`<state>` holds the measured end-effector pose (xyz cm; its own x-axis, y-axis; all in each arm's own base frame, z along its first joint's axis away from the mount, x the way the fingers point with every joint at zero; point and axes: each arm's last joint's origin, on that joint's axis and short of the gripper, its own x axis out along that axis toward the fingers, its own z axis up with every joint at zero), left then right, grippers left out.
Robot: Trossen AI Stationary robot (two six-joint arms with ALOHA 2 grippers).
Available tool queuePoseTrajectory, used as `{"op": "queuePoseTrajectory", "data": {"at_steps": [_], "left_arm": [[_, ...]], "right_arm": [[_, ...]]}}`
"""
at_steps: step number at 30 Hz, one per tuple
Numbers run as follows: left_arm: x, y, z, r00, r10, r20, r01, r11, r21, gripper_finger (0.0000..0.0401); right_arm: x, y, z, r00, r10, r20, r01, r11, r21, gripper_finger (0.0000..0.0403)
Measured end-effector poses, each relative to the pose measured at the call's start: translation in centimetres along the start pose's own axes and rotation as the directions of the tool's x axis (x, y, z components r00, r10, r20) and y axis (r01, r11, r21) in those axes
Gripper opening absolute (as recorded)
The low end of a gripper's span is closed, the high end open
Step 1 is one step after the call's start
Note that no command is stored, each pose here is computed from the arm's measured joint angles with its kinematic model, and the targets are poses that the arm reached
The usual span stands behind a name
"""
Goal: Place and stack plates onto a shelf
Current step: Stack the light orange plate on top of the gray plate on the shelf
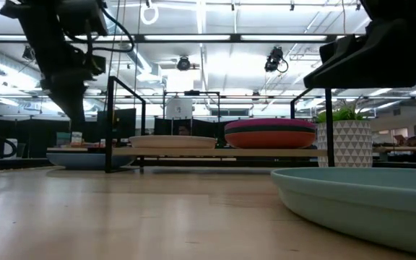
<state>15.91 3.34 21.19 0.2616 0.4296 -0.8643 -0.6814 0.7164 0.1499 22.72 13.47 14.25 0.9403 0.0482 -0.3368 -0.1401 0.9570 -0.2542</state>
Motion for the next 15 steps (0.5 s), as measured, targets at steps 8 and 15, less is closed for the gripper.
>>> {"op": "queuePoseTrajectory", "data": {"at_steps": [8,15], "left_arm": [[-2.4,-1.5,-1.5,0.864,-0.471,-0.177,0.462,0.882,-0.093,0.0150],[-4.5,-7.4,-5.2,0.731,-0.594,-0.335,0.630,0.776,-0.001,0.0135]], "right_arm": [[-0.2,0.3,0.0,1.000,-0.013,-0.003,0.013,1.000,-0.012,0.0081],[-0.2,0.3,0.0,1.000,-0.023,0.000,0.023,0.998,-0.054,0.0081]]}}
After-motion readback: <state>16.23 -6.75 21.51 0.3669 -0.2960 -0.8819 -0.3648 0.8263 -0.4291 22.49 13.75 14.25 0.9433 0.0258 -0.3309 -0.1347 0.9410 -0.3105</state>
